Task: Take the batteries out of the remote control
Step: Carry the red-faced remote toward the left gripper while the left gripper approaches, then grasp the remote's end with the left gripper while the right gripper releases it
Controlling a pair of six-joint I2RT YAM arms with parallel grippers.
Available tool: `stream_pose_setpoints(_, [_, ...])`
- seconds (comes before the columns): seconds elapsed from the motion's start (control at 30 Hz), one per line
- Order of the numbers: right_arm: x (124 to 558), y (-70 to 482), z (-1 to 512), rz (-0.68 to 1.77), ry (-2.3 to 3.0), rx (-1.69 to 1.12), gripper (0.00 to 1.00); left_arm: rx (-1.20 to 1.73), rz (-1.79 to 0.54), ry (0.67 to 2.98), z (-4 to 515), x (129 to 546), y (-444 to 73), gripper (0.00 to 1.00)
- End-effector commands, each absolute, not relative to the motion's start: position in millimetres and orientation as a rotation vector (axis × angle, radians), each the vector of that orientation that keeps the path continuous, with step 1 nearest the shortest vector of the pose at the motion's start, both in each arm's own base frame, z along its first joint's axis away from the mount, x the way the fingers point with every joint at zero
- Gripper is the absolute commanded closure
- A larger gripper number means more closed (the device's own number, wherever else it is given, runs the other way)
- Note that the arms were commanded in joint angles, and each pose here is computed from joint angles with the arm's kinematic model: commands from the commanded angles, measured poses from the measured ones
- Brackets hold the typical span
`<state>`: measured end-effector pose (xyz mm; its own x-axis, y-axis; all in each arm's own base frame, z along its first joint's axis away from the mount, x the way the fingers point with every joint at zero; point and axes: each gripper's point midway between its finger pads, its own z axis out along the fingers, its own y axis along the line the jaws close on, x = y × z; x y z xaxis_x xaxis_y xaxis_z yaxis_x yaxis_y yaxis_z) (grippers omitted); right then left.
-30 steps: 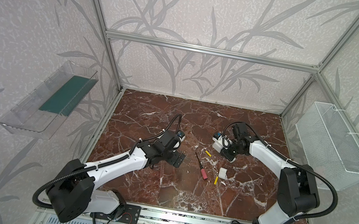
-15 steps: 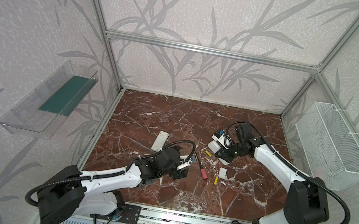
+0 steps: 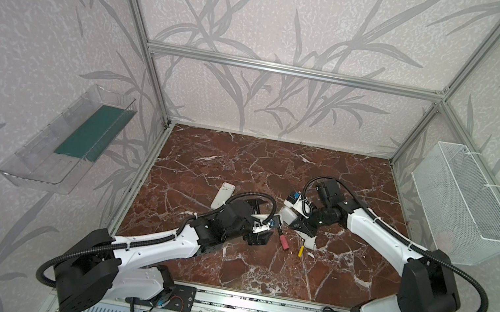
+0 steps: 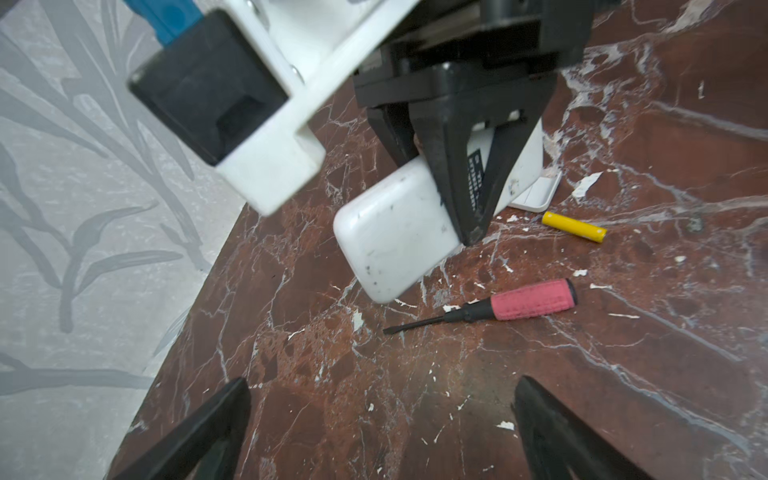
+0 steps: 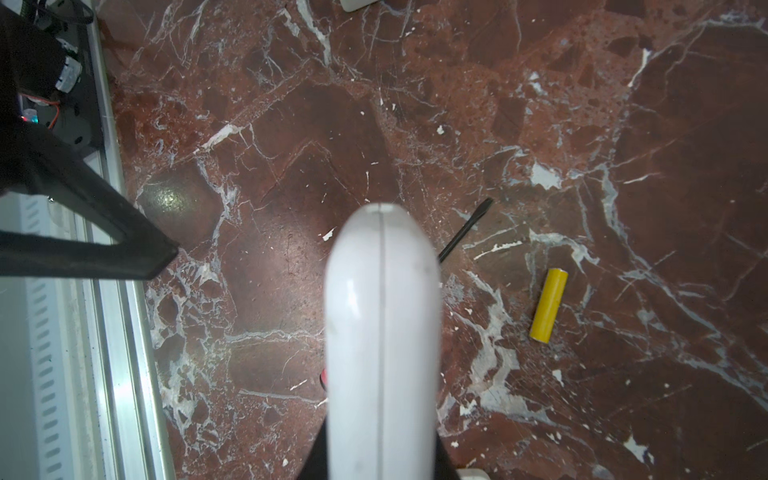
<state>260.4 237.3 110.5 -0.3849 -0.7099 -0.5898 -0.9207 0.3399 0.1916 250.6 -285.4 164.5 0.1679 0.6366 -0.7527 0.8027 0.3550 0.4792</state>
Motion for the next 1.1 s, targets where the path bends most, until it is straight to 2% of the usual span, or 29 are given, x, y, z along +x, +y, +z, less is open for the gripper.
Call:
stream_pose_setpoints(0.0, [261.8,246.2,130.3,0.707,2.035,-1.506,1.00,1.385,-0.387,1.547,169.4,235.8,-294.5,0.01])
stream_pose_setpoints(0.27, [258.0,255.8,145.3,0.729,1.890,-1.590,1.00,1.389,-0.582,1.525,183.5,236.8,-296.6,0.02])
stream_pose_setpoints(0.53, [251.3,265.0,152.4,0.725,1.801,-1.673,1.00,1.411,-0.699,1.516,192.3,240.3,-311.8,0.08])
stream_pose_setpoints(0.77, [245.0,269.8,155.2,0.723,1.746,-1.724,1.00,1.415,-0.762,1.520,182.5,236.7,-316.8,0.21])
stream_pose_setpoints(0.97, [242.1,271.7,155.9,0.720,1.727,-1.747,1.00,1.420,-0.772,1.527,179.4,235.1,-317.2,0.42])
stream_pose_setpoints(1.07, [242.3,272.4,157.6,0.717,1.716,-1.749,1.00,1.428,-0.766,1.524,178.7,234.4,-316.5,0.46])
